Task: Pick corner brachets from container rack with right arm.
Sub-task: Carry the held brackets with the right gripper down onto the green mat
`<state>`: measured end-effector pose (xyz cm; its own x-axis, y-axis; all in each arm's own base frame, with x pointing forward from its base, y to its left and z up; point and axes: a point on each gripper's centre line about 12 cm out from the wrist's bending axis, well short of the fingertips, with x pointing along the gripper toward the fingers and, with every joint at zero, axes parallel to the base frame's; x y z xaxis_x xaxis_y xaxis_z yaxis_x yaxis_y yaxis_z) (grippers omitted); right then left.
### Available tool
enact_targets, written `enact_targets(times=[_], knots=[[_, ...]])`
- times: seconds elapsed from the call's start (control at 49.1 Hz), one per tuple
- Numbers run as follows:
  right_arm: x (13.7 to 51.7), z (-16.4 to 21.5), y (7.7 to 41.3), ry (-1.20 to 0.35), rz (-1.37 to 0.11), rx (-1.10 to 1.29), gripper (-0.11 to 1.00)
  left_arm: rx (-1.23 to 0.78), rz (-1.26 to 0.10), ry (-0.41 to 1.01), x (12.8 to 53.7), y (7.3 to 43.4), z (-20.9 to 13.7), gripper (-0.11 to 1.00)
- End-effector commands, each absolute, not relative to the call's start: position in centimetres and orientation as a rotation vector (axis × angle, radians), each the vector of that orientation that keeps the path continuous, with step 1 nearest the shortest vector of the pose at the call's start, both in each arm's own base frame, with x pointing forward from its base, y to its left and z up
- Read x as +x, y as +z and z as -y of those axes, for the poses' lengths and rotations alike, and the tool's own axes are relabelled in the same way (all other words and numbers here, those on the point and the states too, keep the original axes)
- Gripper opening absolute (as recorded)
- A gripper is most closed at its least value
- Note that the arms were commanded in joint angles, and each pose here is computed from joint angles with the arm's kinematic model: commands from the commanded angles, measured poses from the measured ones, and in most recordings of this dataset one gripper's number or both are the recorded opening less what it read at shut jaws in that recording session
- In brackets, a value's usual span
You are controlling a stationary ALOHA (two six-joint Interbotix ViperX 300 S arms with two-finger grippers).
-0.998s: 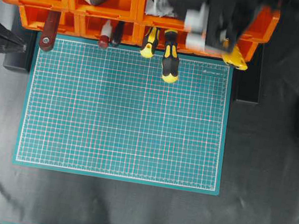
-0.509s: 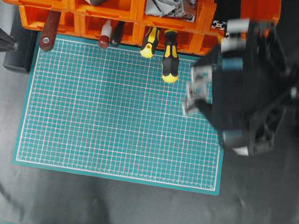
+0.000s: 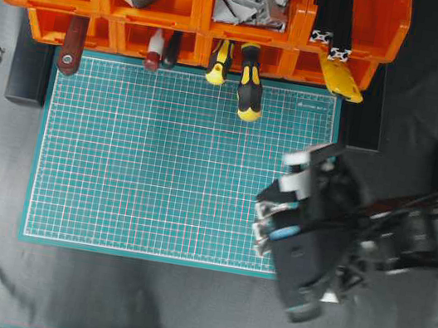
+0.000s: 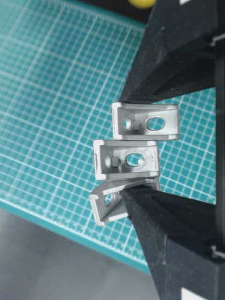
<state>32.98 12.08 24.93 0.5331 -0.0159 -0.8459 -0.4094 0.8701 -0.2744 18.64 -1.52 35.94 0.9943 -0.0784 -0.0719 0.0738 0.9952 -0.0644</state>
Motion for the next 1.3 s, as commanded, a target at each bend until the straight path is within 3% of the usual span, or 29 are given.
enact_targets(times=[0.0, 0.428, 1.283], knots=[[34.2, -12.3, 23.3, 0.258, -0.965, -0.52, 0.55, -0.05, -0.057, -0.075, 18.6, 36.8, 1.5, 0.0], [40.6, -10.9, 16.2, 0.271, -0.926, -0.581, 0.55, -0.057, -0.092, -0.071, 18.2, 36.7, 1.4, 0.0], [42.4, -8.9, 14.7, 0.221, -0.945, -0.523, 0.56, -0.061, -0.099, -0.071, 18.2, 36.5, 1.4, 0.0]])
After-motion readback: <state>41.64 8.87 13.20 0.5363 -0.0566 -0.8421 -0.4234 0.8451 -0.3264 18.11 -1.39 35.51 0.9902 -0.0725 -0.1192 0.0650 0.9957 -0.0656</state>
